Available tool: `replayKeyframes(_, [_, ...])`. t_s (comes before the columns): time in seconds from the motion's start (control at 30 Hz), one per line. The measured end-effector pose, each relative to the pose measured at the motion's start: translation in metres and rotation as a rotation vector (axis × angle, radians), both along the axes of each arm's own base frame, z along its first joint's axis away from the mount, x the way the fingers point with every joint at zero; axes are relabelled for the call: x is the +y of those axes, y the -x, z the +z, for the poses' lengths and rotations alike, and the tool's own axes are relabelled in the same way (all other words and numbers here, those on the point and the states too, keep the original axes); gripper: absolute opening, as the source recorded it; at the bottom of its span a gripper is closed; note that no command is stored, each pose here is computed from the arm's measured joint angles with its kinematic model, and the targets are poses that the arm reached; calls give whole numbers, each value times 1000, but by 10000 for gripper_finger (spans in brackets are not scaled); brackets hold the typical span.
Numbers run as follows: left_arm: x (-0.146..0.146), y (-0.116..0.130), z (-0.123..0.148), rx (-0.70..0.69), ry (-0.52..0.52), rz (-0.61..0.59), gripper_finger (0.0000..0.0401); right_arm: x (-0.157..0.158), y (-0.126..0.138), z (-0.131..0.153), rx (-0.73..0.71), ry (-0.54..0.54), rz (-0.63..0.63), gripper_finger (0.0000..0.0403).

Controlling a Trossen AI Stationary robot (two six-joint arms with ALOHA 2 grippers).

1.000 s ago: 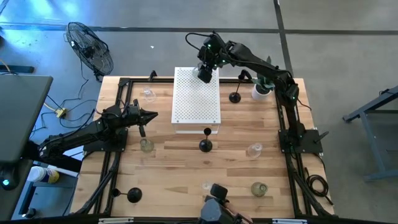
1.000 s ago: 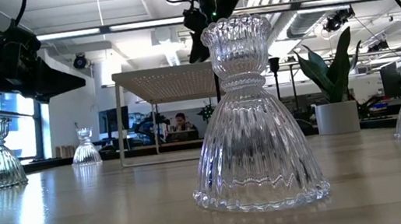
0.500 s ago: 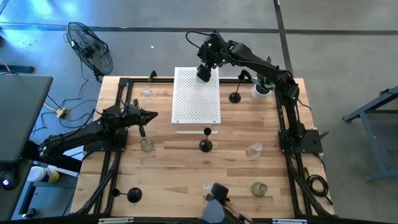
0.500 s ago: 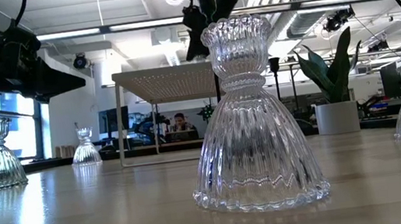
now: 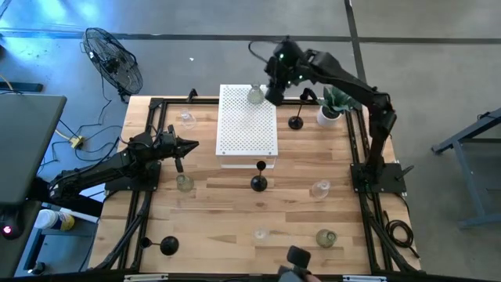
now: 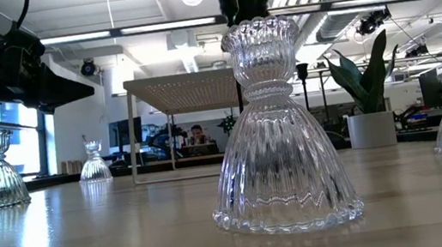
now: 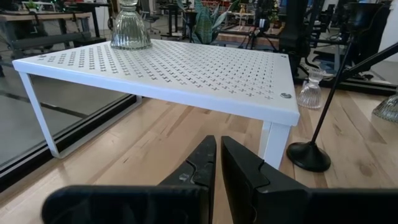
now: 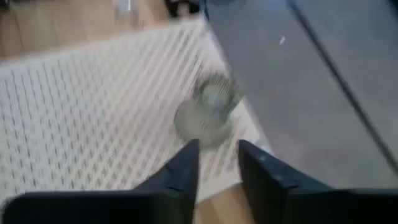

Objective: Pick & Place candle stick holders
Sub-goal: Put the top right green glass candle holder on the shelf

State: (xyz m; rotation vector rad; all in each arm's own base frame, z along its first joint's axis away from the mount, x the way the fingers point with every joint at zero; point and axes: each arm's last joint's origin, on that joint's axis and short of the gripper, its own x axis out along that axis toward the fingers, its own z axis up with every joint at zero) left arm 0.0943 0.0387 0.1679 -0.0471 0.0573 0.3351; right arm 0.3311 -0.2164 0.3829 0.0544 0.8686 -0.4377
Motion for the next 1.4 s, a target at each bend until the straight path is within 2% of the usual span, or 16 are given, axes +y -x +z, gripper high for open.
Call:
replayKeyframes(0.13, [0,0,0,0,0,0,21,-1,-6,-46,51,-32,5,12])
replayKeyframes(0.27, [0,0,0,0,0,0,21,-4,-11,-80,32,-35,17,23])
replayKeyframes(0.4, [0,0,0,0,0,0,21,-6,-13,-100,8,-22,15,16])
replayKeyframes(0.5, [0,0,0,0,0,0,21,-7,-16,-103,-30,2,16,3])
replayKeyframes(0.9, [0,0,0,0,0,0,21,-12,-23,-99,-142,75,14,4])
replayKeyframes(1.4, [0,0,0,0,0,0,21,-14,-26,-95,-197,93,1,1])
